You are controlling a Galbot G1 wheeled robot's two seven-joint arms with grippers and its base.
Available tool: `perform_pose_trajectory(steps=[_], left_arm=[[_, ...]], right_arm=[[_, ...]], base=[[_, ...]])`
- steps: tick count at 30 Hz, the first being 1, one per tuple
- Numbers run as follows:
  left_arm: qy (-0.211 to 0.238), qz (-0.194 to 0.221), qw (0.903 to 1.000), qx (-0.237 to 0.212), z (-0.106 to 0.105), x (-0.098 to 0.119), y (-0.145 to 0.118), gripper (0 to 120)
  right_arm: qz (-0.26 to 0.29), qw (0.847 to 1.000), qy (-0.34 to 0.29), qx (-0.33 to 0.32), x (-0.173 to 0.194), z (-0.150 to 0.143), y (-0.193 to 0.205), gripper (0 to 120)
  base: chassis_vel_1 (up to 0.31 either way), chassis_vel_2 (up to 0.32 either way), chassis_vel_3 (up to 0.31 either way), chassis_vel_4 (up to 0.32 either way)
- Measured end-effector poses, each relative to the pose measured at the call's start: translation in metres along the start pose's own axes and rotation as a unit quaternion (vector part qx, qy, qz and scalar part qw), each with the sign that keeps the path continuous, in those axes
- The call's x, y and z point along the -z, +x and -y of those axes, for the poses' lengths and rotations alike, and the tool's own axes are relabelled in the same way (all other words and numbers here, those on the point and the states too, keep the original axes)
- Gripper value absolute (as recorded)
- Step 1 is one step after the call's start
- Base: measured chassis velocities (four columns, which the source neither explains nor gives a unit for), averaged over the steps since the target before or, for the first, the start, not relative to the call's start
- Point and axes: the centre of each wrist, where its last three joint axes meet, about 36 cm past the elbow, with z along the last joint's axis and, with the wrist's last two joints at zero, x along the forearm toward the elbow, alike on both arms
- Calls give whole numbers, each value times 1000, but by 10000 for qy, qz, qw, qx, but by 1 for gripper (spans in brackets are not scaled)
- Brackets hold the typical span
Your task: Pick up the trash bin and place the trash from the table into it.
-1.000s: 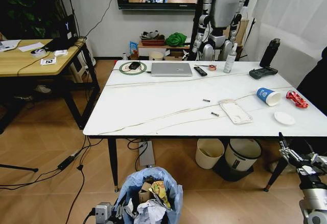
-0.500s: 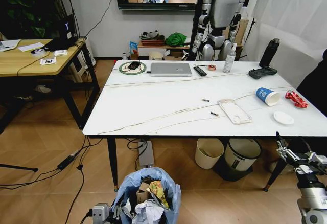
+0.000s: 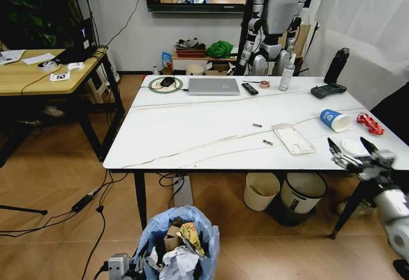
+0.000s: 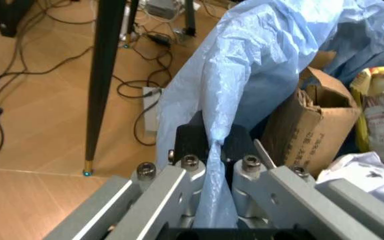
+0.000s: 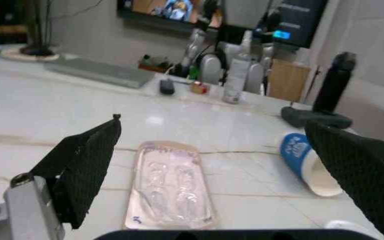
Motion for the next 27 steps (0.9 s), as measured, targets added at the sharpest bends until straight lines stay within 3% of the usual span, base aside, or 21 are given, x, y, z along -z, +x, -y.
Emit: perform_pose_trajectory(steps=[8, 27], left_arm=[[80, 101, 9998, 142, -3, 6, 3, 0], [130, 192, 9997, 124, -2, 13, 2, 0]], right_arm=[[-377, 9919, 871, 841, -28, -9, -50, 100], [-669, 9893, 997, 835, -70, 14, -79, 100]], base=[[0, 0, 0, 0], [0, 0, 0, 0]])
